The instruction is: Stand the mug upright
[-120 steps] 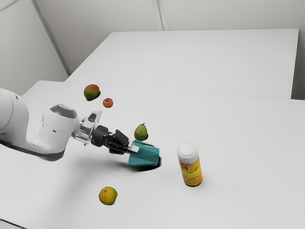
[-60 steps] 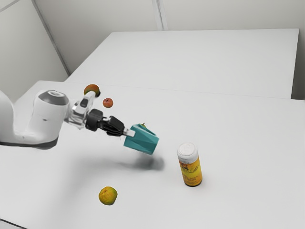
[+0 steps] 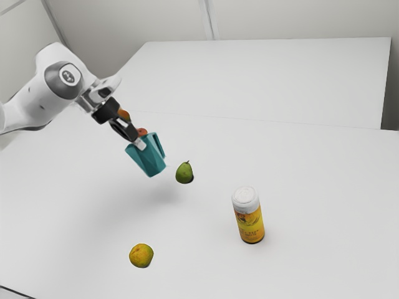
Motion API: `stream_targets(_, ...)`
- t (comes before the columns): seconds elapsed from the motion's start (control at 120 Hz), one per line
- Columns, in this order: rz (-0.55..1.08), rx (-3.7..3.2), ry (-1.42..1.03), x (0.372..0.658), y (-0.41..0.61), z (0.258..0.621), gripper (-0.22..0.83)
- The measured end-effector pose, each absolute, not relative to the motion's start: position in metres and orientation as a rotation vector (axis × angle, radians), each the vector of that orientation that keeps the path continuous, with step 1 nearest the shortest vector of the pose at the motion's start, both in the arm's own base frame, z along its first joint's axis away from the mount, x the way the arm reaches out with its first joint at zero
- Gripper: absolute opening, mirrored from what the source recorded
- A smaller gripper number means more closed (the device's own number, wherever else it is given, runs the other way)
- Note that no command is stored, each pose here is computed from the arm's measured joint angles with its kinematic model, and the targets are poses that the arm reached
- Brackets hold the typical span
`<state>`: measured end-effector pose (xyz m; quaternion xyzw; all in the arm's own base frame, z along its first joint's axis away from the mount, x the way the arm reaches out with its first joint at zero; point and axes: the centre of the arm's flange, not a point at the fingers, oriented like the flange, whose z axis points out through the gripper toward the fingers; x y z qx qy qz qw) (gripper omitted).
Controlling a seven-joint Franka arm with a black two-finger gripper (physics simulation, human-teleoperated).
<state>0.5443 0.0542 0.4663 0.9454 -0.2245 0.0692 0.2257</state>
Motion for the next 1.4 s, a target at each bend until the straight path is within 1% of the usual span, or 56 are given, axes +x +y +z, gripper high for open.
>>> stream_targets(0.075, 0.154, 2.69, -0.623, 0.553, 0.06, 0.471, -0.17)
stream_targets(0.2, 0.102, 2.799, -0.603, 0.56, 0.062, 0.471, -0.17)
stream_targets(0.45, 0.102, 2.911, -0.623, 0.571, 0.018, 0.467, -0.17)
stream_targets(0.558, 0.102, 2.952, -0.624, 0.579, 0.002, 0.456, -0.17)
stream_targets(0.733, 0.122, 3.019, -0.512, 0.586, 0.019, 0.443, -0.17)
stream_targets(0.933, 0.123, 3.055, -0.473, 0.592, 0.004, 0.427, -0.17)
stream_targets(1.217, 0.053, 3.081, -0.369, 0.598, 0.003, 0.387, -0.17)
stream_targets(1.358, 0.036, 3.086, -0.328, 0.597, 0.002, 0.379, -0.17)
stream_targets(1.4, 0.035, 3.087, -0.318, 0.596, 0.002, 0.379, -0.14)
